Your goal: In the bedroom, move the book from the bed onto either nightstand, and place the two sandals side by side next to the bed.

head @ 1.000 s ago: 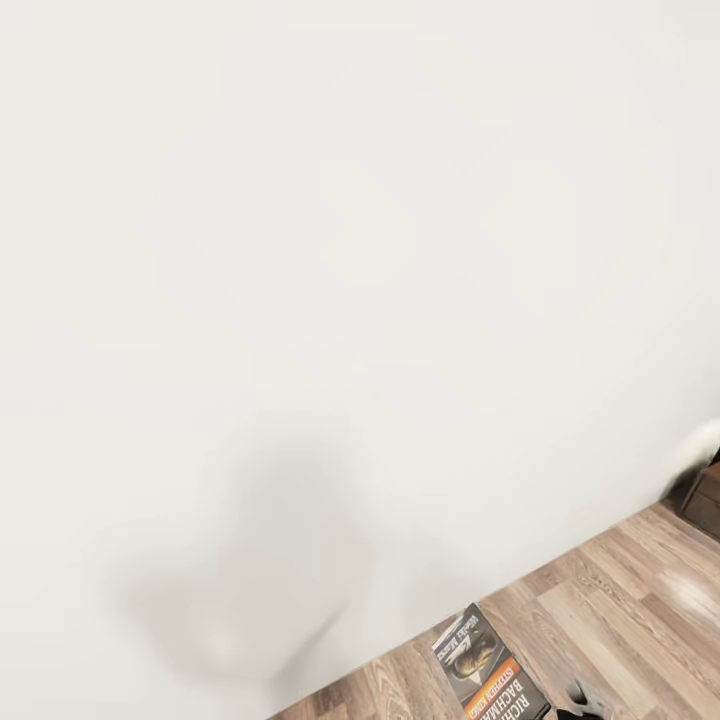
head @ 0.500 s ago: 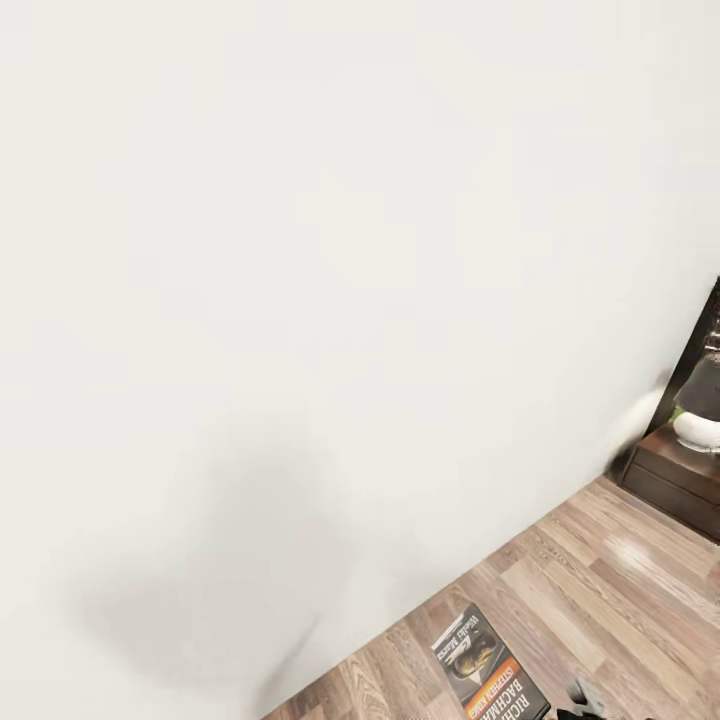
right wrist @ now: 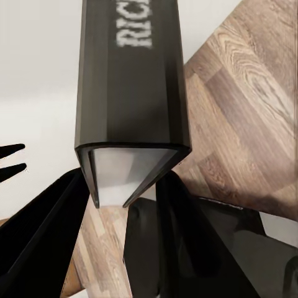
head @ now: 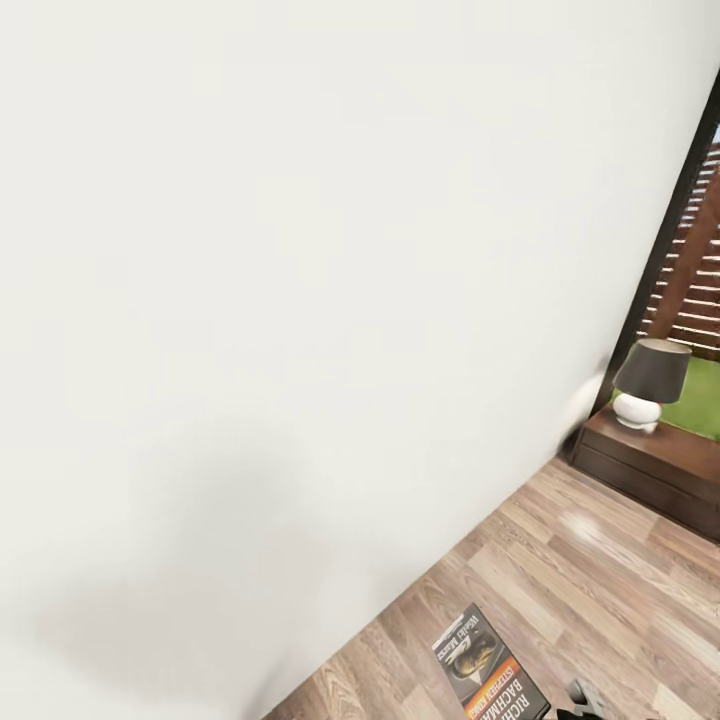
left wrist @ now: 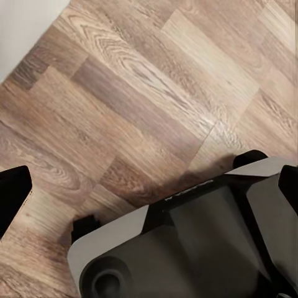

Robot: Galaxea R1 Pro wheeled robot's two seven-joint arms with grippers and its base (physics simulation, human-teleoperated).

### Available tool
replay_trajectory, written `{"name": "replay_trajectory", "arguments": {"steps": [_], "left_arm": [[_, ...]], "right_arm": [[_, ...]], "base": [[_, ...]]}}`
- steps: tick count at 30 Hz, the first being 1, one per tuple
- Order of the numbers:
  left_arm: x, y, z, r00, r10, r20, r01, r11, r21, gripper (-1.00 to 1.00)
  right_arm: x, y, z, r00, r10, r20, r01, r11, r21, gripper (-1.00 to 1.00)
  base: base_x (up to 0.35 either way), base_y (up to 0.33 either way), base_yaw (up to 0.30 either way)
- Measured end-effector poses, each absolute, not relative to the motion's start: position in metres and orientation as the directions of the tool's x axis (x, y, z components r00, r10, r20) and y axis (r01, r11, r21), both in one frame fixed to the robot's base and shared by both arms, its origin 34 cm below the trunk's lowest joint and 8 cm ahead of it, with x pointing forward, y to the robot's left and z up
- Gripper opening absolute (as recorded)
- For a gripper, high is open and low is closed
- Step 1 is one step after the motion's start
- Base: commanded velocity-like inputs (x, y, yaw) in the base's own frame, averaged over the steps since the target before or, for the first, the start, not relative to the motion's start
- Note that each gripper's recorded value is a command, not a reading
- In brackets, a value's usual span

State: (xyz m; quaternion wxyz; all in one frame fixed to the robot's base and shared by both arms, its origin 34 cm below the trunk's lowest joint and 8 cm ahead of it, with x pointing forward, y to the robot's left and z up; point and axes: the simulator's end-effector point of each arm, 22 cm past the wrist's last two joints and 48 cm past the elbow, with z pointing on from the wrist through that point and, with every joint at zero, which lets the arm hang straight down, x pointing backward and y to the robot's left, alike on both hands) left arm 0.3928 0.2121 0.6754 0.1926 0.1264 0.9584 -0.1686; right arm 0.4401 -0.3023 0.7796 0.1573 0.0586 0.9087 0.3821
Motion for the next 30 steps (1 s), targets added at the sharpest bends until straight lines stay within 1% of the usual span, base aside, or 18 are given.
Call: {"name": "replay_trajectory", "arguments": {"steps": [8, 11, 30], "left_arm": [[0.3916, 0.2124, 0.6743, -0.895, 0.177, -0.409, 0.306, 0.911, -0.275, 1.00], [0.3913, 0.2124, 0.6738, -0.896, 0.177, -0.407, 0.305, 0.911, -0.276, 1.00], [0.3883, 0.2125, 0.6711, -0.900, 0.178, -0.399, 0.303, 0.911, -0.278, 1.00]], "right_arm": [[0.4390, -0.3022, 0.7783, -0.945, 0.226, -0.237, -0.011, 0.701, 0.713, -1.00], [0.4389, -0.3023, 0.7777, -0.945, 0.227, -0.235, -0.009, 0.701, 0.713, -1.00], [0.4370, -0.3022, 0.7746, -0.947, 0.226, -0.227, -0.003, 0.701, 0.713, -1.00]], "base": [[0.308, 0.000, -0.264], [0.179, 0.000, -0.264], [0.006, 0.000, -0.264]]}}
